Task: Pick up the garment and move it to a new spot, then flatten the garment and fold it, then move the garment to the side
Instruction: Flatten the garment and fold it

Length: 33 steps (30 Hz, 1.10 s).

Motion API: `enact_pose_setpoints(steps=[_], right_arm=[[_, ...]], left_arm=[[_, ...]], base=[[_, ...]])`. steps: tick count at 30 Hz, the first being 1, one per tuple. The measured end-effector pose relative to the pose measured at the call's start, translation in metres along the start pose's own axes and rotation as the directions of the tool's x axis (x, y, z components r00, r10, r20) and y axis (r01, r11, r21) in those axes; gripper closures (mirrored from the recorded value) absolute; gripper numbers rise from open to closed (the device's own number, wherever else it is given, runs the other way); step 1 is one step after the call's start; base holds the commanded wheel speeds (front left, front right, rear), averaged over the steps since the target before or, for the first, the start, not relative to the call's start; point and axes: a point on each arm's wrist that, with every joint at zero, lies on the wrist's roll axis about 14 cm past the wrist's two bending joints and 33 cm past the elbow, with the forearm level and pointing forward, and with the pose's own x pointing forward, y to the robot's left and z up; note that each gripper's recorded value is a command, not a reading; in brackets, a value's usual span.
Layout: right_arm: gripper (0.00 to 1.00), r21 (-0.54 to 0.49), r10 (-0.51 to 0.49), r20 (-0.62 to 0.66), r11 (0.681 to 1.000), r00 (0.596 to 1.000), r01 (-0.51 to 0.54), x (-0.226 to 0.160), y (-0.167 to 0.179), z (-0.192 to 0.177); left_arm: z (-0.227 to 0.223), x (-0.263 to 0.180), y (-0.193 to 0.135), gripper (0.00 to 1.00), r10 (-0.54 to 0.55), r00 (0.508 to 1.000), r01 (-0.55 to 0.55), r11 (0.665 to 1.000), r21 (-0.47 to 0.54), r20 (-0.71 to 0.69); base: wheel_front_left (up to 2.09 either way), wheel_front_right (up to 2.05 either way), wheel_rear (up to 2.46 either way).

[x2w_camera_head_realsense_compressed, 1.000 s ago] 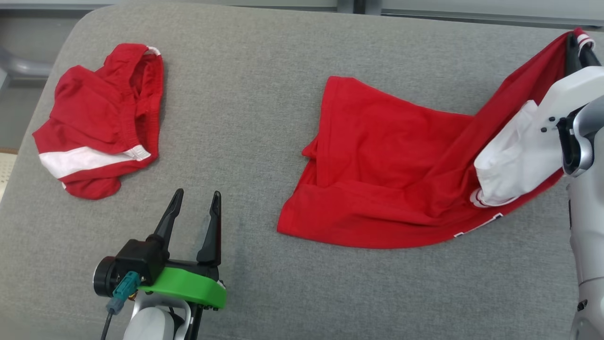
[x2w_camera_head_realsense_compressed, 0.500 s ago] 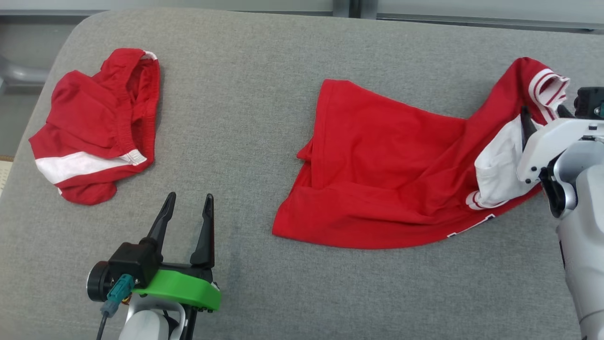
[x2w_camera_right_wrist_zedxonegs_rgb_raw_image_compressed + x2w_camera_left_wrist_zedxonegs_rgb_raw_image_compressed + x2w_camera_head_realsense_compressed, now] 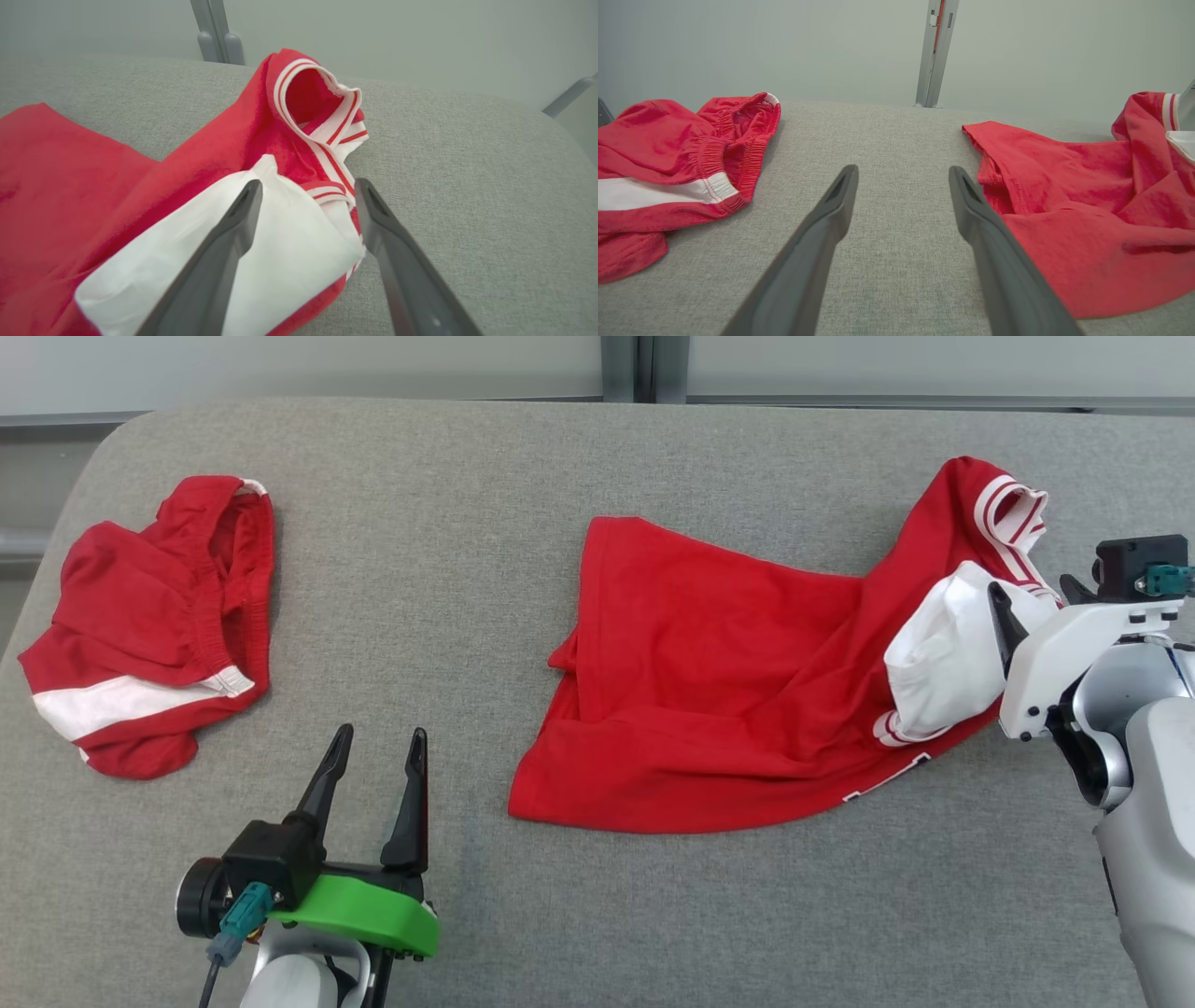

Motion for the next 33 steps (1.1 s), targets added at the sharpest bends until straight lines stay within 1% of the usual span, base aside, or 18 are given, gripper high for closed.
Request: enact_pose_setpoints(steps=[6,10,15,20,21,22,23,26,28,33], right_arm=[[0.00,-0.068,0.030,-0.118,0.997,0.993,-0.038,0.004,0.009,-0.011],[0.00,-0.114,0.032,-0.184,0.992,0.982,-0.053,0.010,0.011,-0.006],[0.00,-0.138,0.042,-0.285,0.987,0.958,-0.085,0.015,0.016,-0.012],[0.01,-0.152,0.036,-0.310,0.985,0.950,-0.087,0.021,0.013,-0.010],[0.47,-0.151,0.037,-0.319,0.984,0.947,-0.090,0.021,0.014,-0.012],[0.69,-0.150,0.040,-0.325,0.984,0.945,-0.093,0.022,0.016,-0.014],[1.00,-0.150,0.043,-0.325,0.984,0.945,-0.096,0.023,0.017,-0.015],[1.00,-0.148,0.048,-0.322,0.984,0.945,-0.100,0.025,0.017,-0.017],[1.00,-0.150,0.051,-0.300,0.984,0.953,-0.100,0.025,0.017,-0.013],[1.00,-0.149,0.068,-0.170,0.984,0.983,-0.094,0.020,0.016,0.013]], left_arm=[[0.000,-0.005,0.006,0.00,0.021,1.000,-0.021,1.000,0.002,-0.003],[0.000,-0.009,0.010,0.00,0.035,0.999,-0.035,0.999,0.002,-0.003],[0.000,-0.013,0.013,0.00,0.046,0.999,-0.046,0.999,-0.003,-0.005],[-0.002,-0.017,0.017,0.00,0.060,0.998,-0.060,0.998,-0.004,-0.010],[-0.002,-0.018,0.018,0.00,0.065,0.998,-0.065,0.998,-0.007,-0.011],[-0.002,-0.018,0.019,0.00,0.068,0.998,-0.068,0.998,-0.007,-0.012],[-0.003,-0.018,0.020,0.00,0.071,0.997,-0.071,0.997,-0.007,-0.014],[-0.004,-0.018,0.023,0.00,0.079,0.997,-0.080,0.997,-0.007,-0.017],[-0.004,-0.018,0.023,0.00,0.080,0.997,-0.080,0.997,-0.007,-0.018],[-0.005,-0.013,0.018,0.00,0.063,0.998,-0.063,0.998,-0.010,-0.018]], base=[[0.00,0.00,0.00],[0.00,0.00,0.00],[0.00,0.00,0.00],[0.00,0.00,0.00],[0.00,0.00,0.00],[0.00,0.00,0.00],[0.00,0.00,0.00],[0.00,0.00,0.00],[0.00,0.00,0.00],[0.00,0.00,0.00]])
